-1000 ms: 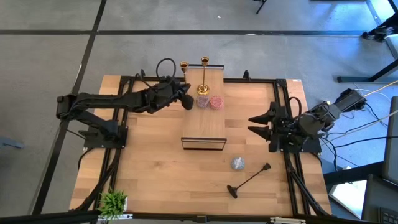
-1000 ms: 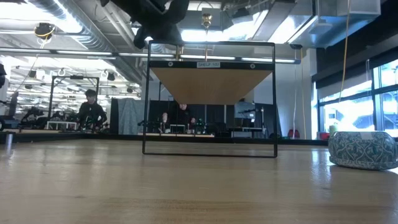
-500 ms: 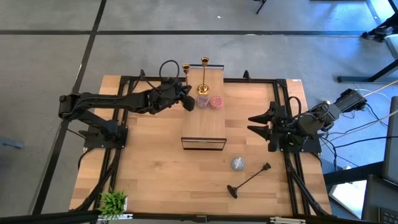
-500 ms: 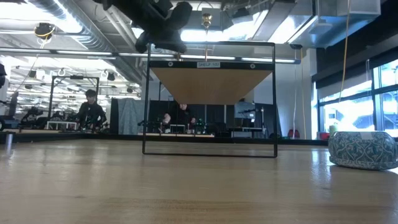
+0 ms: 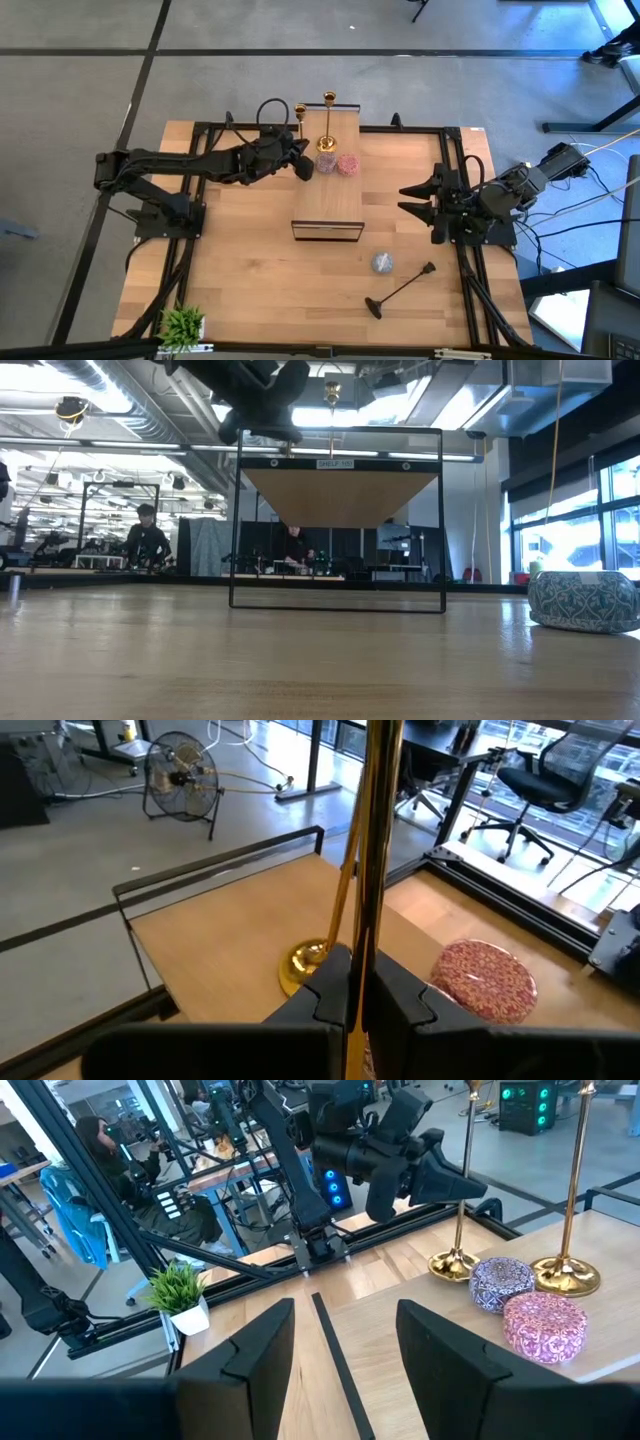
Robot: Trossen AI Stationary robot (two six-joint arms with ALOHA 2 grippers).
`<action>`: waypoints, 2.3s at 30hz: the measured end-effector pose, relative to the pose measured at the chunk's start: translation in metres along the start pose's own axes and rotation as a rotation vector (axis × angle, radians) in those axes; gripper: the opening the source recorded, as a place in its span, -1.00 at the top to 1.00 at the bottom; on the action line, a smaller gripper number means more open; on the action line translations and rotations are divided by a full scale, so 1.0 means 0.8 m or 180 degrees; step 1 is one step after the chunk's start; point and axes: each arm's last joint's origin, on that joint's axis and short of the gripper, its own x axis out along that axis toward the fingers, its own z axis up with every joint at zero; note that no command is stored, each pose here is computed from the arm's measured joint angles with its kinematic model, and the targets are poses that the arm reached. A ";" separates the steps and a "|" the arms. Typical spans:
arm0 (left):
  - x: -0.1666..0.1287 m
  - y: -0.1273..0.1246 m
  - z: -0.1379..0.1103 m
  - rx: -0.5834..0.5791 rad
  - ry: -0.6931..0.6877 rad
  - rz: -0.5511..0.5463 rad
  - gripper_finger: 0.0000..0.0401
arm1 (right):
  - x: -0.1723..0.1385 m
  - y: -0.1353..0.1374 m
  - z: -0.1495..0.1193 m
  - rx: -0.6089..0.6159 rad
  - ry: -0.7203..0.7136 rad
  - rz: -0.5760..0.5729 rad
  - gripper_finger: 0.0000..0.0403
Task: Pick & Place candle stick holders
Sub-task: Put the gold candle holder on the shelf
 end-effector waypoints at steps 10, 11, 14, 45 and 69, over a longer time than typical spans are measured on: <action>0.000 0.000 0.000 0.0003 0.0001 0.0007 0.95 | 0.000 0.000 0.000 0.0000 0.0000 0.0001 0.10; 0.000 0.000 0.000 0.0005 0.0002 0.0009 0.95 | 0.000 0.000 0.000 -0.0001 0.0000 0.0000 0.10; 0.000 0.000 0.000 0.0004 0.0002 0.0007 0.95 | 0.000 0.000 0.000 -0.0001 0.0000 0.0001 0.10; 0.007 -0.015 -0.011 -0.0030 0.0007 -0.0073 0.95 | 0.000 0.000 0.000 -0.0006 -0.0001 -0.0019 0.10; -0.022 -0.046 -0.016 -0.0206 0.0064 -0.0641 0.95 | 0.000 -0.001 -0.002 -0.0041 0.0034 -0.0037 0.10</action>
